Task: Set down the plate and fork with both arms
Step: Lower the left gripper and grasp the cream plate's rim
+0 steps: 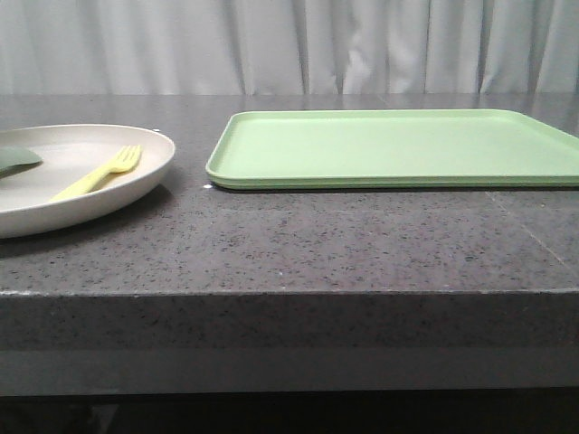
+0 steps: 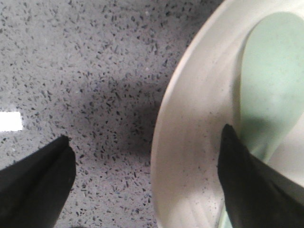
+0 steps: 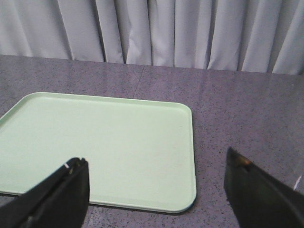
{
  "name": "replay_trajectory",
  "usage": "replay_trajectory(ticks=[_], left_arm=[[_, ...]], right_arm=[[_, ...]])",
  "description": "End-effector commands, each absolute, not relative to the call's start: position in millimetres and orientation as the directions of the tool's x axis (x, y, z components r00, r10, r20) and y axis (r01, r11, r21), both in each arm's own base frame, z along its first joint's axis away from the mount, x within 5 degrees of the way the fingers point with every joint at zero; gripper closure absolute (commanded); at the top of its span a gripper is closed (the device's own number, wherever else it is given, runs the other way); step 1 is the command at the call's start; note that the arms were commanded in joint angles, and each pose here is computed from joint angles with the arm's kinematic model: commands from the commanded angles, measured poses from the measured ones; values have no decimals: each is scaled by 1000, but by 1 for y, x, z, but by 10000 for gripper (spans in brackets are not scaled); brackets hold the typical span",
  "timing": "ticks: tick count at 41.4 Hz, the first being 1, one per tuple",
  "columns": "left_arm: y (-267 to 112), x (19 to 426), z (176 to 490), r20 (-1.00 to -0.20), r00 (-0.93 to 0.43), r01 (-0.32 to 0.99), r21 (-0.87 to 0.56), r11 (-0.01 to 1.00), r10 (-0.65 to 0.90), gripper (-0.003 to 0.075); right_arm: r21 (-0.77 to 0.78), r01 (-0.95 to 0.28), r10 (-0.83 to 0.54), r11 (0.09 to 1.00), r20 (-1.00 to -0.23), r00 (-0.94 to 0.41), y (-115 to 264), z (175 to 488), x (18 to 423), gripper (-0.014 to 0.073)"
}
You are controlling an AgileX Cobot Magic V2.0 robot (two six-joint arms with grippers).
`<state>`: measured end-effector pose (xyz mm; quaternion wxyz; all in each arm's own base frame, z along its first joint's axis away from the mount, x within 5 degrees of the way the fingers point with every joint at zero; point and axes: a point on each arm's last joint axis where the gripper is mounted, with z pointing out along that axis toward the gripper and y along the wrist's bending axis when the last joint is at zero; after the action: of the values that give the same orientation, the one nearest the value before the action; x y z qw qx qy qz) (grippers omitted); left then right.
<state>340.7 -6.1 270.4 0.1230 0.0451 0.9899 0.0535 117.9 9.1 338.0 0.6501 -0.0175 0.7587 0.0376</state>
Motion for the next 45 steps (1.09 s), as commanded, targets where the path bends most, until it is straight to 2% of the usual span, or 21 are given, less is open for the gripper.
replay_trajectory(ticks=[1,4,7,20,22,31,38,45], left_arm=[[-8,340,289,-311,-944,75,124,989,111,138],[-8,340,289,-311,-944,75,120,990,109,169],[-9,340,289,-312,-945,72,106,992,102,235],[-10,341,289,-322,-942,69,91,993,95,692],[-10,341,289,-322,-942,69,91,993,95,738],[-8,339,292,-316,-947,46,55,997,61,738],[11,335,300,-342,-936,-56,-88,995,-83,738],[31,330,313,-377,-907,-103,-239,966,-190,738]], right_arm=[[30,-73,27,997,-999,-41,8,357,119,-8],[30,-73,27,997,-999,-41,8,357,119,-8],[30,-73,27,997,-999,-41,8,357,119,-8],[30,-73,27,997,-999,-41,8,357,119,-8],[30,-73,27,997,-999,-41,8,357,119,-8],[30,-73,27,997,-999,-41,8,357,119,-8],[30,-73,27,997,-999,-41,8,357,119,-8],[30,-73,27,997,-999,-41,8,357,119,-8]])
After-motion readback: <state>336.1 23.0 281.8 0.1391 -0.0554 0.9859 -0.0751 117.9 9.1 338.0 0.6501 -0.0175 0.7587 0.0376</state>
